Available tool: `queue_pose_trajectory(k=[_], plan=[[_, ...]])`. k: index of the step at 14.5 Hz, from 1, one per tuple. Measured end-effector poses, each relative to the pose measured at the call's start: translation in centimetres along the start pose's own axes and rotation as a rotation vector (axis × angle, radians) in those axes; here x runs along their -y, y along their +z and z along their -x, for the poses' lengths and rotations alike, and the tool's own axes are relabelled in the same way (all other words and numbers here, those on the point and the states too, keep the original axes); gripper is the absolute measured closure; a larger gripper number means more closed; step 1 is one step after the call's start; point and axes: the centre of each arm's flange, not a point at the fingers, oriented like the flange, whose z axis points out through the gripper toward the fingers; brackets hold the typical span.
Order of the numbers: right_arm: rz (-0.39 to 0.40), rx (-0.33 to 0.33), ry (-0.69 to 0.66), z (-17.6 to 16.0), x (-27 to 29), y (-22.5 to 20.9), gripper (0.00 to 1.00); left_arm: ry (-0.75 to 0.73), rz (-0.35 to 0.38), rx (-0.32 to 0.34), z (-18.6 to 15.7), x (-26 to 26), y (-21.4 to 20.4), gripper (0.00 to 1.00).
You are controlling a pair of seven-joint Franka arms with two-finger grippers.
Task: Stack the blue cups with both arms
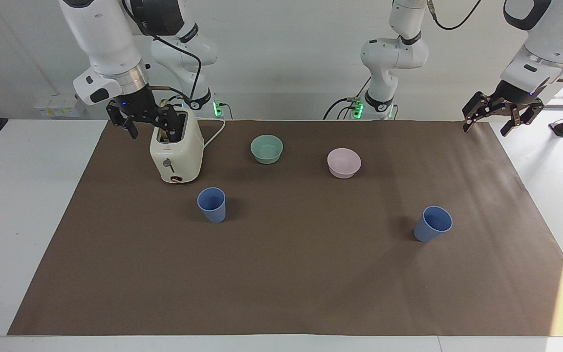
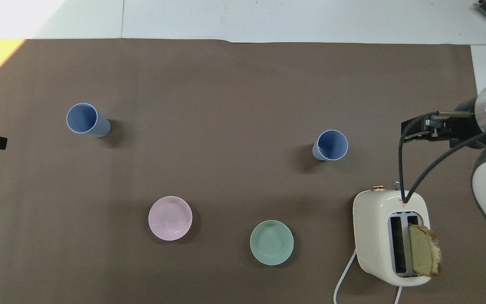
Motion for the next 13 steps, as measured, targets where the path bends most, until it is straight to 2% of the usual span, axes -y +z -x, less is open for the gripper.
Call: queue_pose_trajectory(k=[13], plan=[[-0.002,-0.008,0.0,-0.02,0.04,0.01,0.0,0.0,0.0,-0.001,0.01,0.02,-0.02,0.0]])
